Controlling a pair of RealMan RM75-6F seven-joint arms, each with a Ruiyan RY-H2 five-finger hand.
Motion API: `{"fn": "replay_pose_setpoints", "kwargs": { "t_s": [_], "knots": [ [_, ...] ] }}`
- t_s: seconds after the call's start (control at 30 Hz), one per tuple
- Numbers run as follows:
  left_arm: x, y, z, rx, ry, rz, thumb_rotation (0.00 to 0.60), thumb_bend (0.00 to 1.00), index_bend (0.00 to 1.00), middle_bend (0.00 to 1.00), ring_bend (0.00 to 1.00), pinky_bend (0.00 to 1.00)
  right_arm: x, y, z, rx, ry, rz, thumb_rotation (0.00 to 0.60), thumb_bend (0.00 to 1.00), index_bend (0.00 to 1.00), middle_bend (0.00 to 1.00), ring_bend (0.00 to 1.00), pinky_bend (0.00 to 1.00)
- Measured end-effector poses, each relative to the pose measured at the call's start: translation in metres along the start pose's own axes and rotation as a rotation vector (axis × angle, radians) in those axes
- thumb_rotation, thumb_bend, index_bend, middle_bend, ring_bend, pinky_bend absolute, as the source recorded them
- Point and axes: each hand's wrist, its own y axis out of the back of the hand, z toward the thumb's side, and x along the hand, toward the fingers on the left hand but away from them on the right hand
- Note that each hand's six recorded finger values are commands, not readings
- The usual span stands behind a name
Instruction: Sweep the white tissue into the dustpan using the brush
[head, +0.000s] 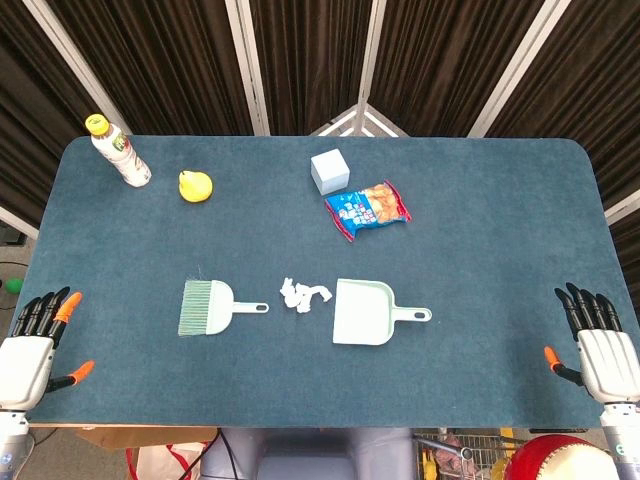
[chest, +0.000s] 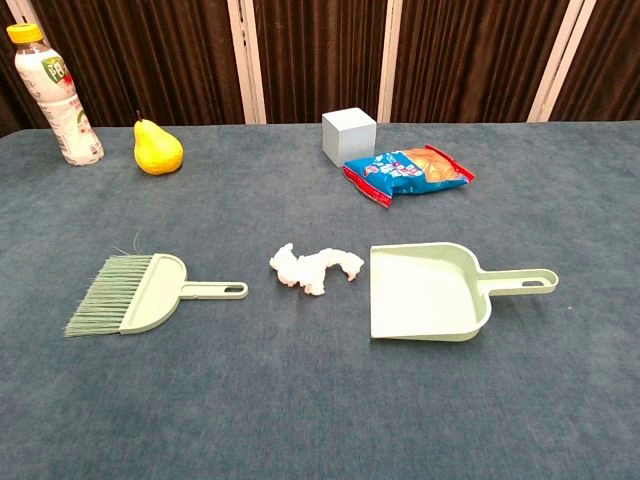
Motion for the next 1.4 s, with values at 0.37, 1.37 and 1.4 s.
{"fn": "replay_pose_setpoints", "kwargs": {
  "t_s": [0.37,1.37,1.4],
  "knots": [
    [-0.001,0.001,0.000,0.003,-0.001,0.002,0.600,0.00,0.00,0.00,0.00,0.00,0.005,0.001,0.002,-0.005,0.003,-0.003,0.600,0.35,0.00,0.00,0.00,0.00],
    [-0.001,-0.001,0.003,0.005,-0.006,-0.009,0.600,0.00,0.00,0.00,0.00,0.00,-0.041,-0.031,0.072,-0.032,0.076,0.128,0.600,0.35,0.21,0.82,0.85,0.87],
    [-0.001,-0.001,0.003,0.004,-0.006,-0.010,0.600,0.00,0.00,0.00,0.00,0.00,-0.043,-0.033,0.075,-0.027,0.076,0.134,0.600,0.35,0.22,0.82,0.85,0.87]
  ]
}}
